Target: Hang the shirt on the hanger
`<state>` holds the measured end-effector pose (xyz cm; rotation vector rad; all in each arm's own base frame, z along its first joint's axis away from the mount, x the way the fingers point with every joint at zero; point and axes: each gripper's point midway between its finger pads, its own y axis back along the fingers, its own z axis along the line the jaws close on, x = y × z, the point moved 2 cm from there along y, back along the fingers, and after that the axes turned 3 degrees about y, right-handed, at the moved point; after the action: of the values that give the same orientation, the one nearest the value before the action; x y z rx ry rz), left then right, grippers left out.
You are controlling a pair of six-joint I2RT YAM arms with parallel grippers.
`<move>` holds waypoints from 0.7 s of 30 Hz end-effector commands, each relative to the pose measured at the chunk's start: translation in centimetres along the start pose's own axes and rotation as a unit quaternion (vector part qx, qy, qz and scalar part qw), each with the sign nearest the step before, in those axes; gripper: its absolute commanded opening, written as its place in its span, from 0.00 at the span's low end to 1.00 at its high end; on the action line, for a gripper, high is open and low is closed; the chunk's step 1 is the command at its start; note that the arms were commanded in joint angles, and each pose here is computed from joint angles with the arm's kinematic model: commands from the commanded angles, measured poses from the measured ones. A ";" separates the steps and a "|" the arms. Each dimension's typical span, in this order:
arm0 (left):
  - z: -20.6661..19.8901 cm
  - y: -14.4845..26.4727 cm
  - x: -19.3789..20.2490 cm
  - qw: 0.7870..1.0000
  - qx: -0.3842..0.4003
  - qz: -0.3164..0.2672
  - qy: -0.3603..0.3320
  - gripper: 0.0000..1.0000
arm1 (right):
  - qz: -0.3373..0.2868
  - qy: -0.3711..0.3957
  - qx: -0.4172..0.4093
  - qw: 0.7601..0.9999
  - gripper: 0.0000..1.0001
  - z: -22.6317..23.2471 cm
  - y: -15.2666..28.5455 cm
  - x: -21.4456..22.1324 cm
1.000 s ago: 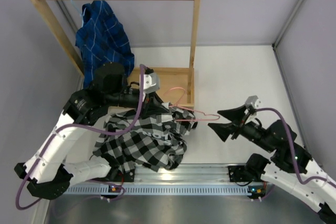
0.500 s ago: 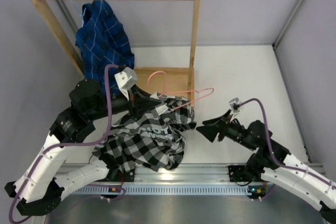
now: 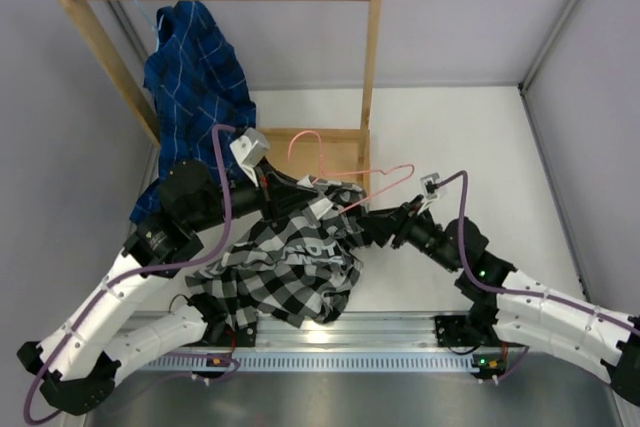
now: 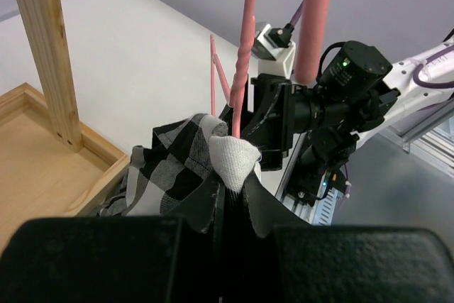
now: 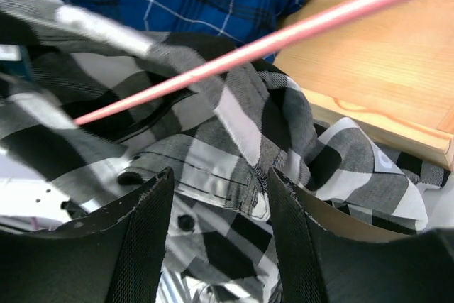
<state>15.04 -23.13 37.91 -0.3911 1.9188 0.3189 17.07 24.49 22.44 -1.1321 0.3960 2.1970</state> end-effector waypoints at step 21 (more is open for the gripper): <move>-1.2 0.7 -3.2 0.996 0.015 -0.084 -0.017 0.00 | -0.062 -0.030 -0.042 0.997 0.19 1.9 -2.9 -1.8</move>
<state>15.23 -22.83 38.87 -0.4589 1.8966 0.2830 18.50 25.98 20.85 -1.0703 0.3915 2.1897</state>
